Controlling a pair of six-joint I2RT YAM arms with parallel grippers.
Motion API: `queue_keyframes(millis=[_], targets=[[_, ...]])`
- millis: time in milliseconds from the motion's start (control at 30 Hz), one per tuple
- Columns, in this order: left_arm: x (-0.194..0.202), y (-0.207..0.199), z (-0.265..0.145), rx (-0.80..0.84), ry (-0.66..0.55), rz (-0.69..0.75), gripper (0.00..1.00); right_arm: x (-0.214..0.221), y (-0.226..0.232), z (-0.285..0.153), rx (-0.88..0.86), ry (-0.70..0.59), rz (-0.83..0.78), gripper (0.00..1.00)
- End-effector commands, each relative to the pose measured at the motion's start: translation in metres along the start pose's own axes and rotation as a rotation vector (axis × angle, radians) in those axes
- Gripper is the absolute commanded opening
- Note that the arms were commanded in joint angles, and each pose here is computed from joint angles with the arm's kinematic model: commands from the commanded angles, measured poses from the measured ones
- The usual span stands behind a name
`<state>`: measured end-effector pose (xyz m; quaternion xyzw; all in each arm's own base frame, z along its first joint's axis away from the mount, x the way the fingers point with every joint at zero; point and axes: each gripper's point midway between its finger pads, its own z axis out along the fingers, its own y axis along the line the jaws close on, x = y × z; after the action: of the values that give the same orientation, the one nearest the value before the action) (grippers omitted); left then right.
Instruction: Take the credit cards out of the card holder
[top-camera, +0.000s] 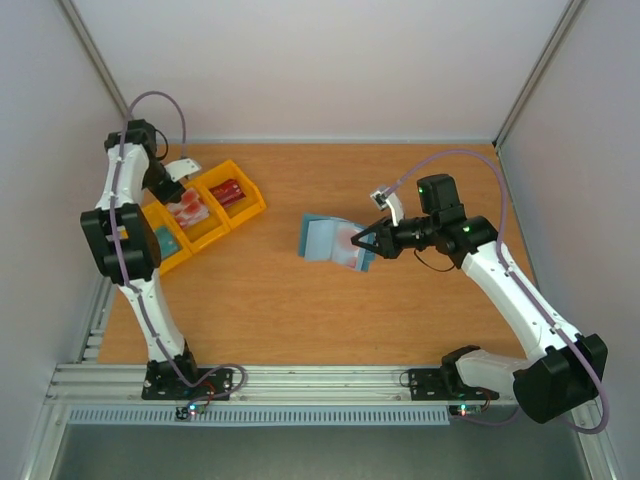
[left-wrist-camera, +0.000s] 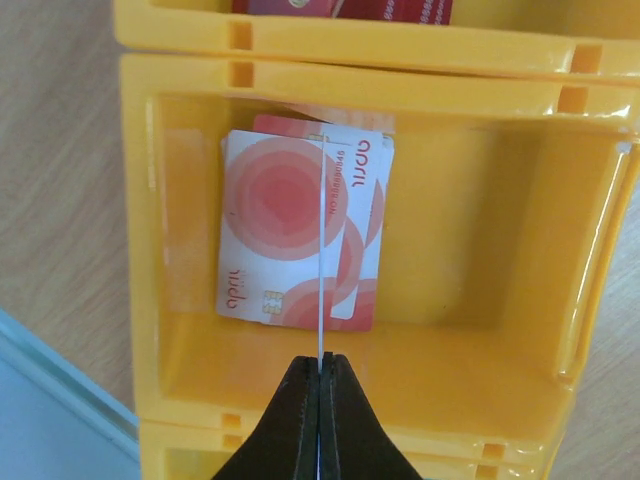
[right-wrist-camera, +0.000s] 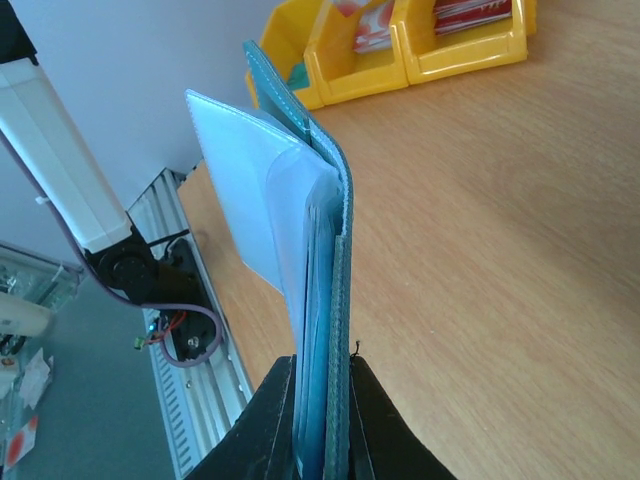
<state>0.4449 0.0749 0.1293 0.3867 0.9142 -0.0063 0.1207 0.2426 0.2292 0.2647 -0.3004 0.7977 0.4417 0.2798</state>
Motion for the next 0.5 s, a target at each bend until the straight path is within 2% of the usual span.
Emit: queue_keyframes(millis=[0, 467], targets=[[0.014, -0.012, 0.019, 0.077, 0.068, 0.024, 0.00, -0.004, 0.007, -0.001, -0.036, -0.013, -0.019, 0.01], [0.020, -0.013, 0.043, 0.153, 0.126, 0.040, 0.00, -0.004, 0.007, 0.002, -0.058, -0.008, -0.012, 0.01]])
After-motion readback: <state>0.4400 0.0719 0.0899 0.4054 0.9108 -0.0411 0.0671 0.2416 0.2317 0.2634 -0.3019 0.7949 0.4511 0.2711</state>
